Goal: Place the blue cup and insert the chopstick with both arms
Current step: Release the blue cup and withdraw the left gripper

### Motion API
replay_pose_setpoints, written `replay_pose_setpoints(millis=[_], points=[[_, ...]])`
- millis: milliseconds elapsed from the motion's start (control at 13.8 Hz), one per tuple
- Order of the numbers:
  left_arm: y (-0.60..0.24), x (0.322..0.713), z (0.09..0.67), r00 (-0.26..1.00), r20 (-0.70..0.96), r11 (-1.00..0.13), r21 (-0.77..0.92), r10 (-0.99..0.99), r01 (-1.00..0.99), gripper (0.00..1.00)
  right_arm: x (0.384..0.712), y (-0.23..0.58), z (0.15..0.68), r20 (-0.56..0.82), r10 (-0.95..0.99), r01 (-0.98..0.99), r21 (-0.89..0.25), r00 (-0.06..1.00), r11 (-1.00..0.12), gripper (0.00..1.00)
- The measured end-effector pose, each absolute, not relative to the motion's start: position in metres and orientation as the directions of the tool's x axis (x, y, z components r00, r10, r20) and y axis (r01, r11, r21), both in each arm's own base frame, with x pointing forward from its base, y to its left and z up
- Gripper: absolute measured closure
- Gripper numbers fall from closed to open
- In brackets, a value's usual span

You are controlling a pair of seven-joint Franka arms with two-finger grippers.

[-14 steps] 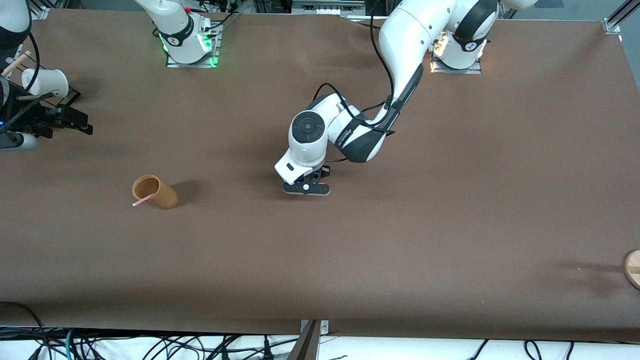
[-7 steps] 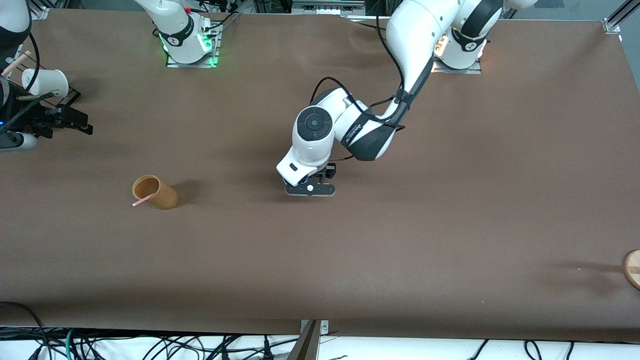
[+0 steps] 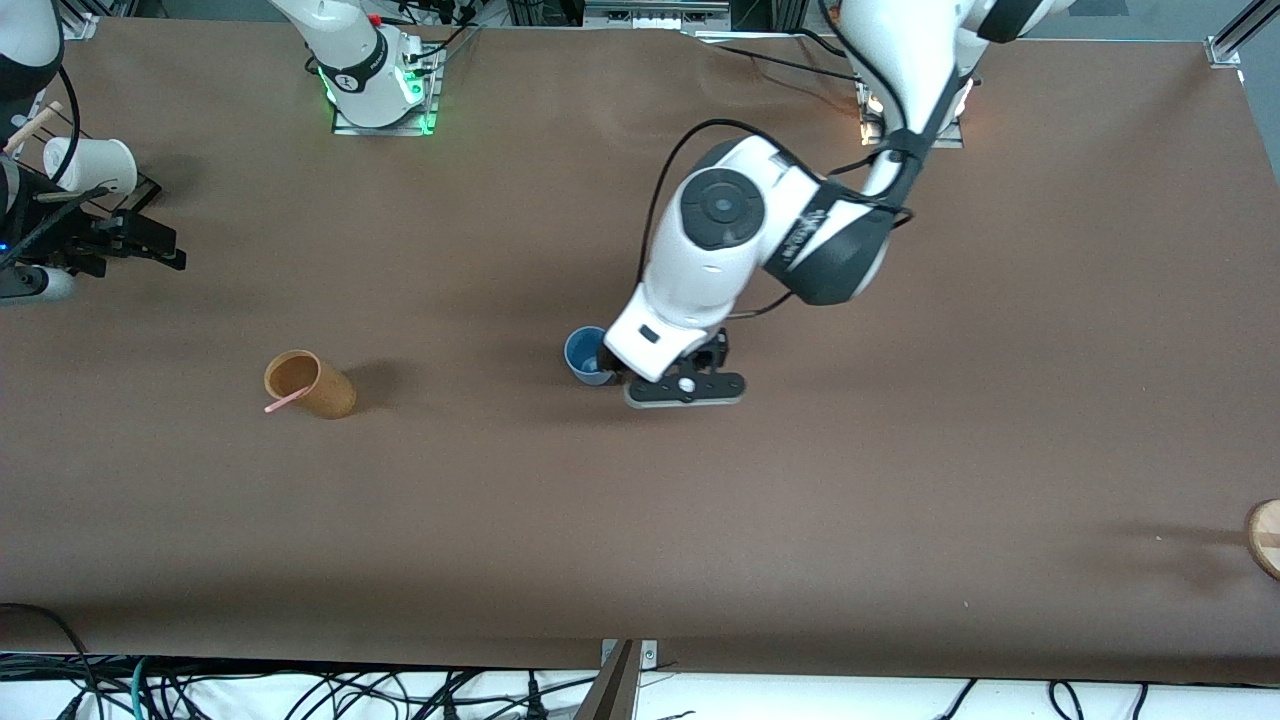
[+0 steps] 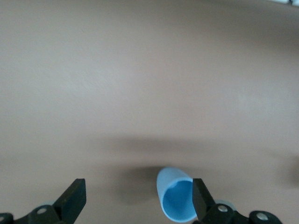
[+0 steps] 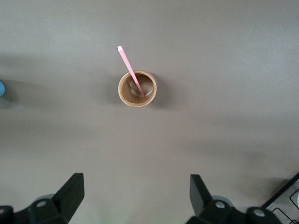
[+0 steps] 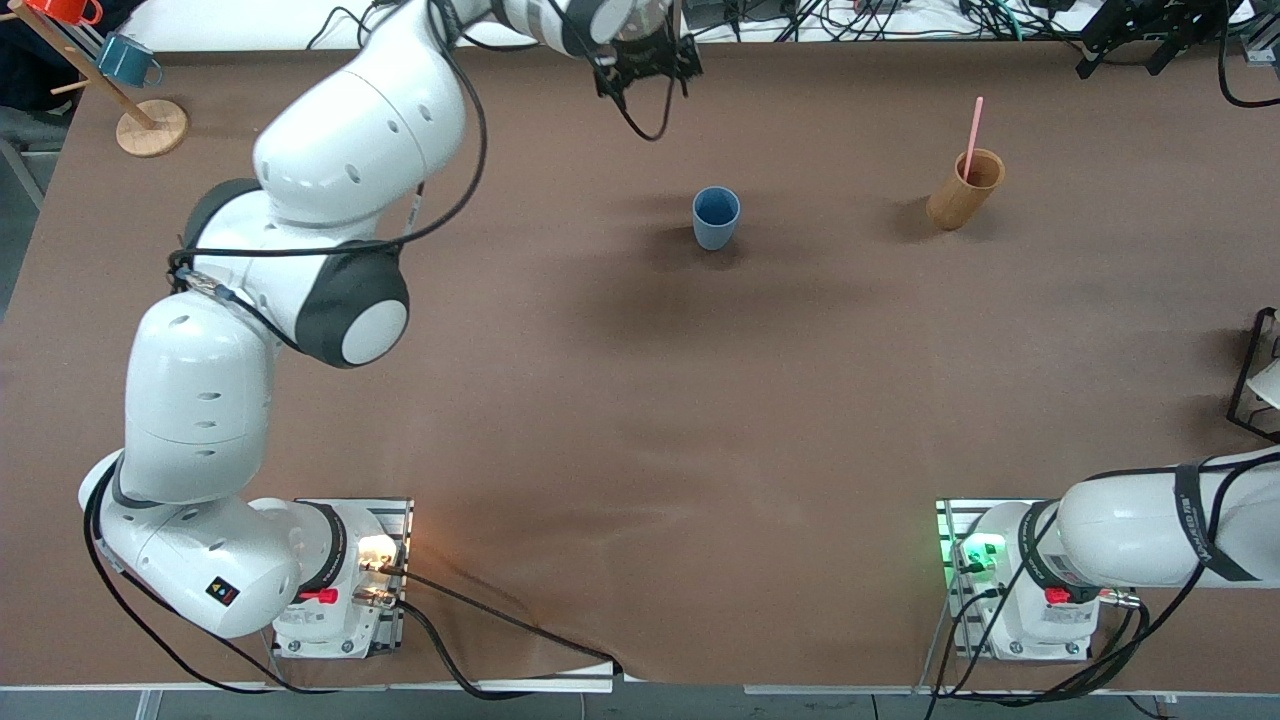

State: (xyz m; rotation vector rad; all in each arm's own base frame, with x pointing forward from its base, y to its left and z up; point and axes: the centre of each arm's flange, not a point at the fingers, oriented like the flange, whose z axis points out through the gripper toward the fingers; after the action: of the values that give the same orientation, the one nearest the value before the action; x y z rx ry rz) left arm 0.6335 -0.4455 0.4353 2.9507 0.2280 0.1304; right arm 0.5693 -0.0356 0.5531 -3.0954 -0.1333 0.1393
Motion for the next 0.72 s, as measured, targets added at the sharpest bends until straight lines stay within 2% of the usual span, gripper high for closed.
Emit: replay_pose_setpoints(millis=[361, 723], points=[[-0.333, 0.670, 0.487, 0.968, 0.065, -0.959, 0.165, 0.244, 0.231, 0.00, 0.570, -0.036, 0.552, -0.090, 0.087, 0.083, -0.043, 0.992, -0.996, 0.00], [-0.210, 0.683, 0.529, 0.986, 0.017, -0.982, 0.103, 0.163, 0.160, 0.00, 0.570, -0.037, 0.551, -0.095, 0.092, 0.090, -0.018, 0.991, -0.996, 0.00]])
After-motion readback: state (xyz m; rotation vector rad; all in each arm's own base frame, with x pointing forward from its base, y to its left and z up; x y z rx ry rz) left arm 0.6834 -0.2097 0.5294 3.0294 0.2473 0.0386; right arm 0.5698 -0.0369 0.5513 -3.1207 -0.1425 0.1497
